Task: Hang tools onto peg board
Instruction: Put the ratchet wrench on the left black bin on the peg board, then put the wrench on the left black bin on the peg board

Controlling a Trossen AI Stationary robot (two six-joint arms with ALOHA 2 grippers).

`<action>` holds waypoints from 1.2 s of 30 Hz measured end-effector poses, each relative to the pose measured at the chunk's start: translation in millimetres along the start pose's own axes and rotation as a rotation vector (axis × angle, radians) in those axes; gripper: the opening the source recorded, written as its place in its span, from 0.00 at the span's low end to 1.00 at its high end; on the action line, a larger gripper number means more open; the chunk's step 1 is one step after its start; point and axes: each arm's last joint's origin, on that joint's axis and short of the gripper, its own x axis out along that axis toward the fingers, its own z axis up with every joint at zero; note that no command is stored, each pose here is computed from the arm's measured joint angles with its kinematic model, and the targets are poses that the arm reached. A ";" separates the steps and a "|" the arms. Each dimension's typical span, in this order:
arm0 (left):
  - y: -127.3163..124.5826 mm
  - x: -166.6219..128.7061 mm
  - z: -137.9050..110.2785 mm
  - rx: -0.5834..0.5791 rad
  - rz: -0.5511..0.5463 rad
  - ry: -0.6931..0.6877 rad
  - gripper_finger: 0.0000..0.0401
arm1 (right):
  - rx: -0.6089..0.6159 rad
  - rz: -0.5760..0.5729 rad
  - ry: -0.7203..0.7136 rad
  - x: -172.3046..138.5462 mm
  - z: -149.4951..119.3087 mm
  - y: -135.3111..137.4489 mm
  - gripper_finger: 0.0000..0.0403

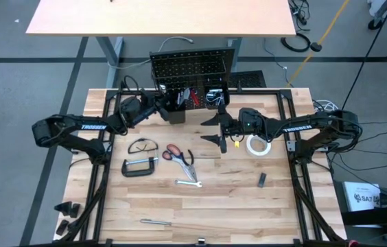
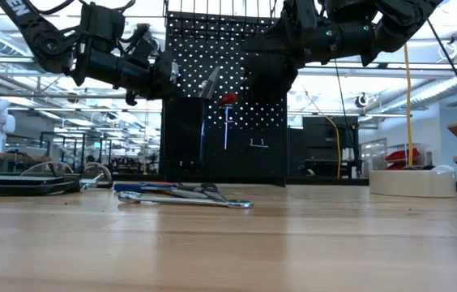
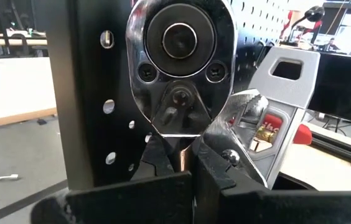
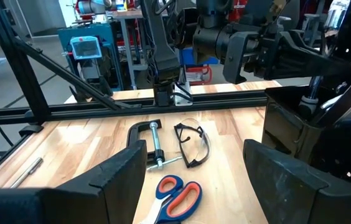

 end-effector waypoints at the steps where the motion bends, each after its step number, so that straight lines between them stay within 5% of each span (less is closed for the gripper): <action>1: 0.0 0.0 0.1 0.000 0.000 -0.001 0.00 | 0.001 0.000 0.000 0.0 0.0 0.0 0.65; 10: 0.6 0.0 0.5 0.001 0.022 -0.007 0.04 | 0.002 0.000 0.000 0.0 0.0 0.0 0.65; 23: 2.2 -1.3 -1.2 -0.001 0.062 0.020 0.40 | 0.002 0.000 0.002 0.0 -0.4 0.0 0.65; 36: 1.8 -18.3 15.0 0.076 0.019 0.027 0.42 | 0.004 0.000 0.010 0.0 -1.1 -0.1 0.65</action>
